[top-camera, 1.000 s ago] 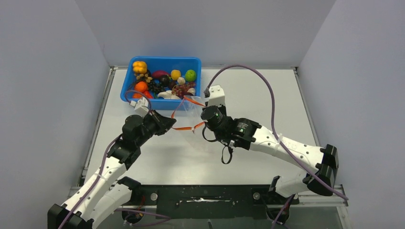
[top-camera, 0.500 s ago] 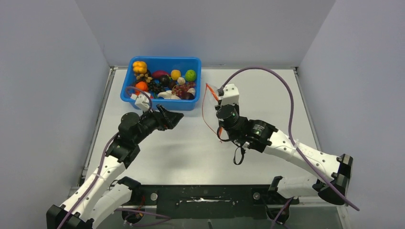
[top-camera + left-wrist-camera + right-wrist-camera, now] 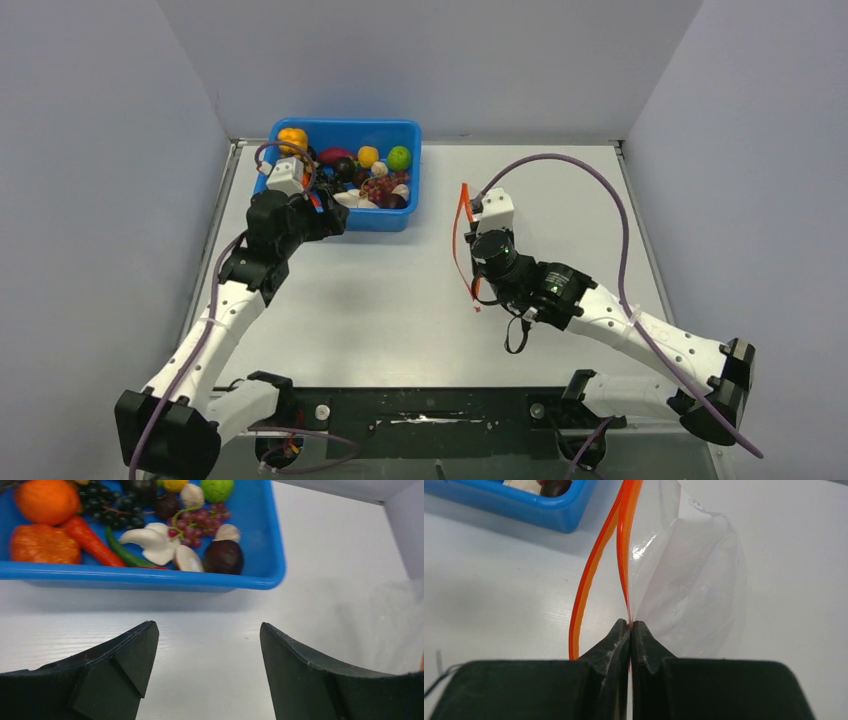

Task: Place the food in the zip-top bag and seal the zipper
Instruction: Pick up the fake vegetable from the bin.

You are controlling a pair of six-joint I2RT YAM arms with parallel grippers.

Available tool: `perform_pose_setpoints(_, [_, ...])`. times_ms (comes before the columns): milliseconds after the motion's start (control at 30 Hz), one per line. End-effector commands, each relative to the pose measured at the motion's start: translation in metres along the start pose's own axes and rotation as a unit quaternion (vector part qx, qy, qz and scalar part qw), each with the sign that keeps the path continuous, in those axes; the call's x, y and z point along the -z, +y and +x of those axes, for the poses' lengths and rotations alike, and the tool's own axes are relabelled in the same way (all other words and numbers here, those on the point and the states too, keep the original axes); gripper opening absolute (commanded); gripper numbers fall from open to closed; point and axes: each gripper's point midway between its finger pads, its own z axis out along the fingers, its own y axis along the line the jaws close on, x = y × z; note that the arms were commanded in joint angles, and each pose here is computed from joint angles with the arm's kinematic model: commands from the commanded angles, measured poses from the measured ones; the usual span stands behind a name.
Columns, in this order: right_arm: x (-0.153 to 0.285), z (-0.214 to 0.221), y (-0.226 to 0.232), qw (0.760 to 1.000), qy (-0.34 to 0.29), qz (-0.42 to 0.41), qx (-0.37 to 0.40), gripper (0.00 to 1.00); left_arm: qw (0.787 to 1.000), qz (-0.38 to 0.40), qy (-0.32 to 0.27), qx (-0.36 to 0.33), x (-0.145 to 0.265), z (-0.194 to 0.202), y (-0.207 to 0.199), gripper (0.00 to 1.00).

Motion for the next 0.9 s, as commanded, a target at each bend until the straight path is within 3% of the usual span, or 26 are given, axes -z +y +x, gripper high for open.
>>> perform_pose_setpoints(0, [-0.012,-0.004,0.037,0.993,-0.032,-0.102,-0.045,0.0,0.996,-0.077,-0.027,-0.027,-0.01,-0.037,0.045,0.73])
perform_pose_setpoints(267, [-0.028,0.007,0.056,0.981,-0.021,-0.174,-0.084,0.0,0.985,-0.141,0.012,-0.101,-0.047,-0.061,0.083,0.66])
perform_pose_setpoints(533, [-0.023,-0.01,0.06,0.975,-0.04,-0.205,-0.081,0.0,0.956,-0.207,-0.007,-0.208,-0.088,-0.108,0.118,0.61])
perform_pose_setpoints(700, [-0.023,-0.014,0.055,0.976,-0.045,-0.198,-0.083,0.0,0.956,-0.214,-0.001,-0.202,-0.12,-0.128,0.142,0.52])
perform_pose_setpoints(867, [-0.022,-0.016,0.049,0.977,-0.045,-0.187,-0.091,0.0,0.956,-0.231,-0.028,-0.18,-0.145,-0.141,0.167,0.62])
